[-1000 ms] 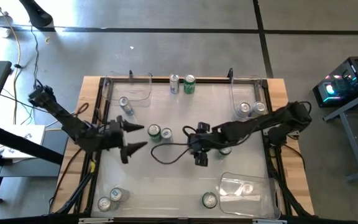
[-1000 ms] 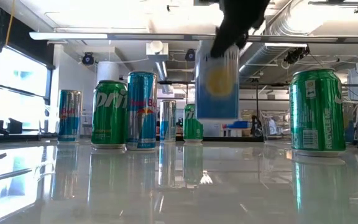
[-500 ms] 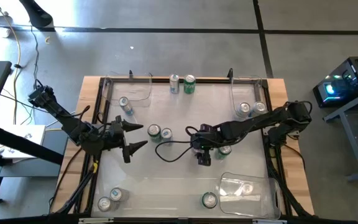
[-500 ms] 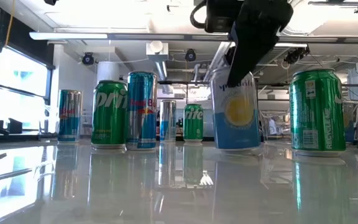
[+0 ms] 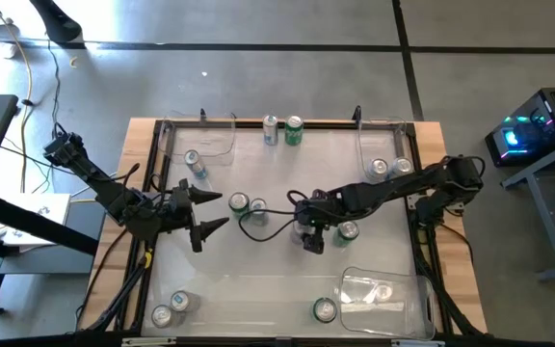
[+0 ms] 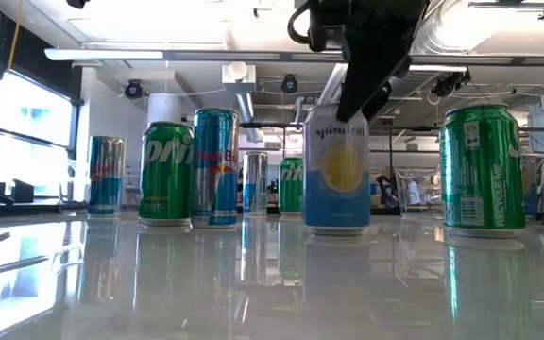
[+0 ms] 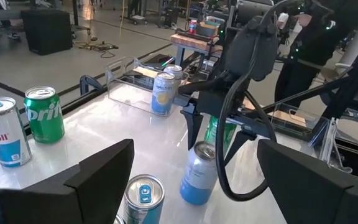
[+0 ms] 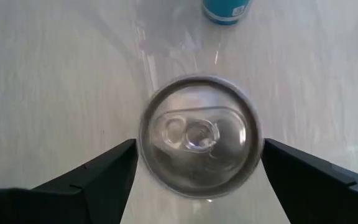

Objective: Sort soda cans
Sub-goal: Put the bottom right blue white can into the top right transparent bin

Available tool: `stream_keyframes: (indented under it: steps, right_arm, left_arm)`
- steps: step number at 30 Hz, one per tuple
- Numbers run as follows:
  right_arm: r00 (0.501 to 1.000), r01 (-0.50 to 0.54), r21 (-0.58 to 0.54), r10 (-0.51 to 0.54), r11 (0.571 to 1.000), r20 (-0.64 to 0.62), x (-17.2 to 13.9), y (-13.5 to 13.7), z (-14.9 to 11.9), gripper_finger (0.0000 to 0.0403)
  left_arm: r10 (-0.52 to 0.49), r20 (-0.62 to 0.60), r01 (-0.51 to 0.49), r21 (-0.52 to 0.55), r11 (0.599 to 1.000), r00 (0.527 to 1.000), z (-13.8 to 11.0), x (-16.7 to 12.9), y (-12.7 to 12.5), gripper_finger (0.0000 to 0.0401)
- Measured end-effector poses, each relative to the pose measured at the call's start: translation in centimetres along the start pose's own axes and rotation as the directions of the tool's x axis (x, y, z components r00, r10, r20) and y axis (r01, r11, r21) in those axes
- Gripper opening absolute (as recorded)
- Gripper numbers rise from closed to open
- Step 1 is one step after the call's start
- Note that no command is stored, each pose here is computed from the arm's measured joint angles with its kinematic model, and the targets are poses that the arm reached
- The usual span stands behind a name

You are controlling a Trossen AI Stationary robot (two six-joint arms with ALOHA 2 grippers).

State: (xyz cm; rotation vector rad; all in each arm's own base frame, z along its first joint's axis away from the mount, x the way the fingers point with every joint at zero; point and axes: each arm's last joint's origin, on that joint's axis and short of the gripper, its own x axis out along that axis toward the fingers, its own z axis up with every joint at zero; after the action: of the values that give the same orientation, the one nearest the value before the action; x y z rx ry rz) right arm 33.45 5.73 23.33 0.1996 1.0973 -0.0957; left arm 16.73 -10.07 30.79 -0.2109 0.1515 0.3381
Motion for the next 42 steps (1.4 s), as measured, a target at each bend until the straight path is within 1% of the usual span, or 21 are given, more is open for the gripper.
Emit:
stream_keyframes:
  steps: [3, 9, 12, 17, 21, 23, 26, 31, 36, 39, 42]
  right_arm:
    - [1.0, 0.013, -0.009, -0.013, 1.0, -0.003, 0.0, 0.1, -0.2, 0.0327]
    - [1.0, 0.014, -0.011, -0.014, 1.0, -0.003, 0.0, 0.1, -0.2, 0.0301]
    - [1.0, 0.014, -0.011, -0.014, 1.0, -0.003, 0.0, 0.1, -0.2, 0.0294]
    - [1.0, 0.004, -0.029, -0.004, 1.0, -0.003, 0.1, -0.1, -0.1, 0.0297]
    - [1.0, -0.006, 0.003, 0.006, 1.0, 0.001, 0.1, -0.9, 0.3, 0.031]
    - [1.0, -0.027, 0.028, 0.027, 0.999, 0.0, 0.2, -1.3, 0.5, 0.0317]
    - [0.998, -0.057, 0.049, 0.055, 0.997, 0.033, 0.2, -1.6, 1.0, 0.0319]
    - [0.995, -0.051, -0.003, 0.051, 0.999, 0.091, 0.5, -1.4, 1.5, 0.032]
    - [0.996, -0.023, -0.046, 0.027, 0.999, 0.087, 1.3, -1.3, 1.6, 0.0321]
    - [0.994, 0.008, -0.063, -0.001, 0.998, 0.111, 1.6, -1.3, 1.8, 0.0321]
    - [0.991, 0.014, -0.081, -0.003, 0.997, 0.135, 1.7, -1.3, 2.0, 0.0316]
  left_arm:
    - [0.0, 0.0, 0.0, 0.0, 1.0, 1.0, 0.0, 0.0, 0.0, 0.0334]
    - [0.0, 0.0, 0.0, 0.0, 1.0, 1.0, 0.0, 0.0, 0.0, 0.0334]
    - [0.0, -0.001, 0.0, 0.0, 1.0, 1.0, 0.0, 0.0, 0.0, 0.0334]
    - [0.0, -0.001, 0.0, 0.0, 1.0, 1.0, 0.0, 0.0, 0.0, 0.0334]
    - [0.0, -0.003, 0.0, 0.003, 1.0, 1.0, 0.0, 0.0, 0.0, 0.0334]
    - [0.001, -0.004, -0.001, 0.004, 1.0, 1.0, -0.1, 0.0, 0.0, 0.0334]
    - [0.002, -0.007, -0.002, 0.001, 1.0, 1.0, -0.1, 0.0, 0.0, 0.0334]
    - [0.006, -0.014, -0.006, 0.004, 1.0, 1.0, -0.2, 0.0, 0.1, 0.0334]
    - [0.009, -0.021, -0.009, 0.002, 1.0, 1.0, -0.3, 0.0, 0.1, 0.0334]
    - [0.011, -0.024, -0.011, 0.003, 1.0, 1.0, -0.4, 0.0, 0.1, 0.0334]
    - [0.013, -0.028, -0.013, -0.001, 1.0, 1.0, -0.5, 0.0, 0.2, 0.0334]
